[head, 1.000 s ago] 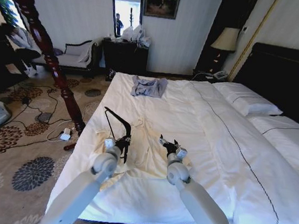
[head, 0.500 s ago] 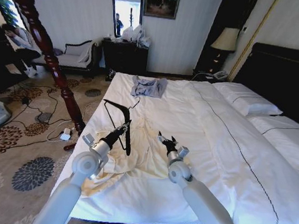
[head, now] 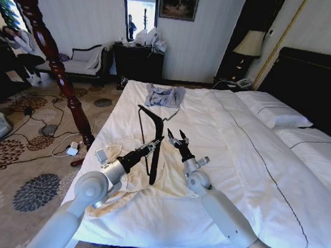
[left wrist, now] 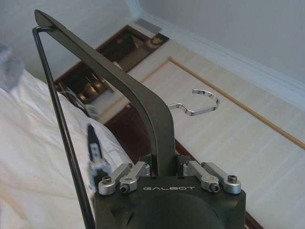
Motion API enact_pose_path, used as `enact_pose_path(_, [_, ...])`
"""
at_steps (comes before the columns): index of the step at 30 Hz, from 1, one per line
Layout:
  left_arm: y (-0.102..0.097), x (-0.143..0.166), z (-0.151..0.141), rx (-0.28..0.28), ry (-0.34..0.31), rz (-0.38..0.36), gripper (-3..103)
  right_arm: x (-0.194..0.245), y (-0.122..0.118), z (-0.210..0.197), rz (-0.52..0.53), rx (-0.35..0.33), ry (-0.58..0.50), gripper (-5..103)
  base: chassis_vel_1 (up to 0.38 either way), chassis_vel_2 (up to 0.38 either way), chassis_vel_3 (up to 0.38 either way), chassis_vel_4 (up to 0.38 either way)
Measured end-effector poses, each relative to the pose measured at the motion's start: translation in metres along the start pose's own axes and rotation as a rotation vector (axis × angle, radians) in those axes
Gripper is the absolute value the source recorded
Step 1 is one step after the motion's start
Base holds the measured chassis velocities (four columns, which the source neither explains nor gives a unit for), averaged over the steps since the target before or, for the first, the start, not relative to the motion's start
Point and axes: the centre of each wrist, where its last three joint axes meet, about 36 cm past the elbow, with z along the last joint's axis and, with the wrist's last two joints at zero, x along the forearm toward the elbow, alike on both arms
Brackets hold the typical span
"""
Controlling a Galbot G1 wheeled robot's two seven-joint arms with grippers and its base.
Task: Pick up the clothes from the bed and hang them on the clothes hanger.
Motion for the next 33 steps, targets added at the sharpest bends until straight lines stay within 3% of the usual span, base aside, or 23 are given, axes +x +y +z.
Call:
enact_pose_path(4, [-0.007, 0.001, 0.003, 0.014, 0.015, -0.012, 24, -0.016, -0.011, -0.002, -0.045, 0.21, -0.054, 100, 0.0, 0.0, 0.0, 0.0])
enact_pose_path(5, [-0.007, 0.001, 0.003, 0.014, 0.015, -0.012, 24, -0.016, -0.011, -0.002, -0.045, 0.21, -0.054, 100, 0.0, 0.0, 0.0, 0.0])
enact_pose_path(7, [-0.007, 0.001, 0.004, 0.02, 0.017, -0.023, 24, -0.022, -0.015, -0.005, -0.035, 0.335, -0.058, 100, 0.0, 0.0, 0.0, 0.0])
enact_pose_path(9, [-0.007, 0.001, 0.005, 0.022, 0.018, -0.025, 24, -0.023, -0.016, -0.006, -0.027, 0.369, -0.06, 100, 0.0, 0.0, 0.0, 0.0])
enact_pose_path(13, [-0.007, -0.001, 0.009, 0.034, 0.028, -0.027, 24, -0.031, -0.013, -0.005, 0.002, 0.507, -0.085, 100, 0.0, 0.0, 0.0, 0.0])
enact_pose_path(17, [-0.008, -0.003, 0.01, 0.04, 0.034, -0.027, 24, -0.034, -0.011, -0.004, -0.006, 0.58, -0.092, 100, 0.0, 0.0, 0.0, 0.0])
enact_pose_path(28, [-0.013, -0.004, 0.016, 0.062, 0.079, -0.029, 24, -0.036, -0.002, -0.008, -0.09, 0.645, -0.127, 100, 0.0, 0.0, 0.0, 0.0])
enact_pose_path(33, [-0.017, -0.005, 0.019, 0.073, 0.107, -0.025, 24, -0.04, -0.003, -0.013, -0.143, 0.71, -0.154, 100, 0.0, 0.0, 0.0, 0.0])
